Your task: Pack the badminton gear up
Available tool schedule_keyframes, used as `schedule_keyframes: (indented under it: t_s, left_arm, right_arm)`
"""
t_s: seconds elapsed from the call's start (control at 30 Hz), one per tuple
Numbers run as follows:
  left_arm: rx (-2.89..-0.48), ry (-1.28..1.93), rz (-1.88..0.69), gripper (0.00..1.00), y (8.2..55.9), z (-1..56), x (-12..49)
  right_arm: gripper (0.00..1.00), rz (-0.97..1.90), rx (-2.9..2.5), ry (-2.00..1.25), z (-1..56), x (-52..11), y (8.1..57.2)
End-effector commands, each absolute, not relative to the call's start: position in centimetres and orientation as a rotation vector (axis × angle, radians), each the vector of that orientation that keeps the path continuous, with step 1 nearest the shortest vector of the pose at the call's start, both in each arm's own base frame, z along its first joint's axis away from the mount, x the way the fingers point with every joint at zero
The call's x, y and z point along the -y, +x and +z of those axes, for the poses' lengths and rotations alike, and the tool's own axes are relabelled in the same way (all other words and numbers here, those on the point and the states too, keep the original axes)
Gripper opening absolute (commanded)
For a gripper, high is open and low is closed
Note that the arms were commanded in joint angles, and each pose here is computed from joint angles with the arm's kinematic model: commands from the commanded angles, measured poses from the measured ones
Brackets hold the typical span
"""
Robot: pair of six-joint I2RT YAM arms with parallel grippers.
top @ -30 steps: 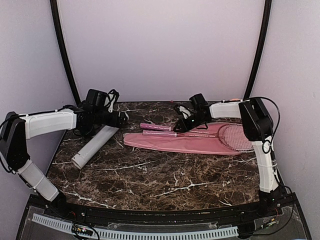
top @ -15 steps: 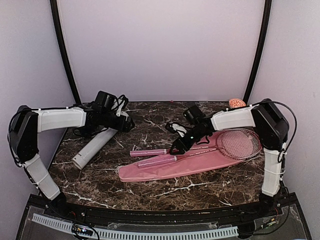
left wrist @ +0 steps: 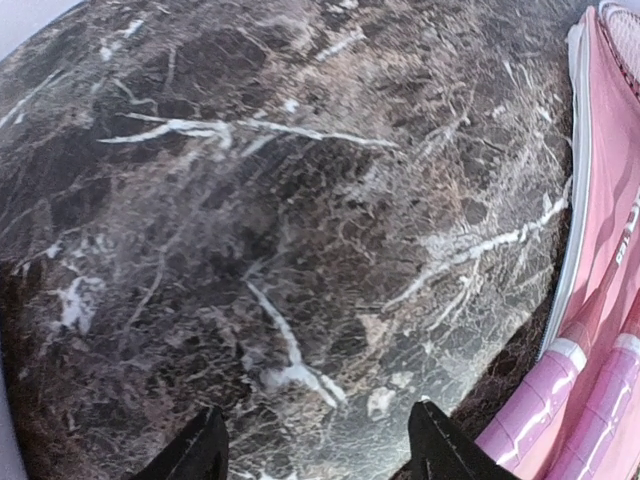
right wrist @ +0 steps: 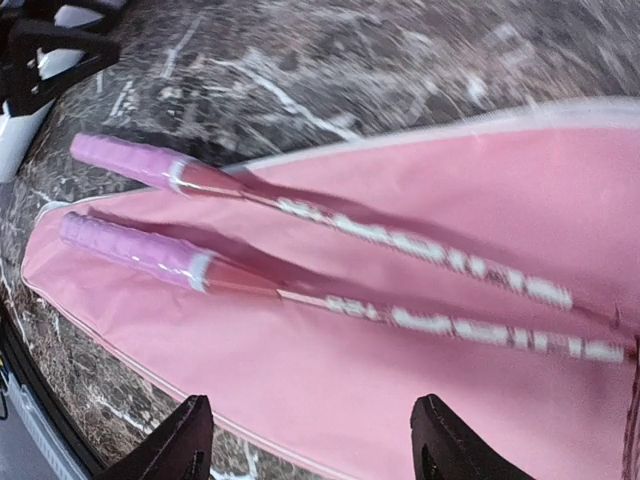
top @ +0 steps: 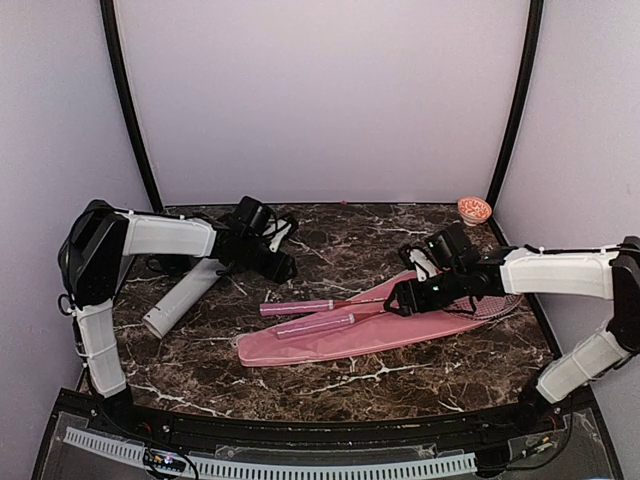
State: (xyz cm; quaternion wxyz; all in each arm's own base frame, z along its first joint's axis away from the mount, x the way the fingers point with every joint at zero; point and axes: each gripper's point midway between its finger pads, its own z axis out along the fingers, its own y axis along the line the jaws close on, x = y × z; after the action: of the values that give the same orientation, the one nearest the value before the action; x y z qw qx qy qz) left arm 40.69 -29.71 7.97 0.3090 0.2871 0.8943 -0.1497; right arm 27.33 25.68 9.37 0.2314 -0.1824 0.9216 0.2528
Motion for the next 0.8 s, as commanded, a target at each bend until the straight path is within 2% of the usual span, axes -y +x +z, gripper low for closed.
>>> schedule_keyframes:
  t_s: [0.0, 0.17, 0.37, 0.6, 0.77]
  left_arm:
    - [-2.354, 0.879, -0.406, 0.62, 39.3, 7.6, 31.8]
    - [-2.358, 0.954, -0.41, 0.57, 38.3, 6.2, 33.4]
    - [-2.359, 1.042, -0.381, 0.55, 37.2, 4.6, 34.2]
    - [-2.371, 1.103, -0.341, 0.54, 36.3, 3.2, 34.5]
    - [-2.396, 1.17, -0.309, 0.5, 34.5, 2.2, 34.4]
  right_arm:
    - [0.71, 0.651, -2.606, -0.121, 9.2, -21.4, 25.7]
    - [0.79, 0.768, -2.617, 0.071, 9.2, -19.9, 23.2]
    - [0.89, 0.717, -2.684, 0.192, 6.6, -17.7, 21.7]
    - [0.92, 0.711, -2.743, 0.226, 4.2, -17.7, 21.5]
    - [0.92, 0.676, -2.736, 0.207, 3.6, -17.6, 23.3]
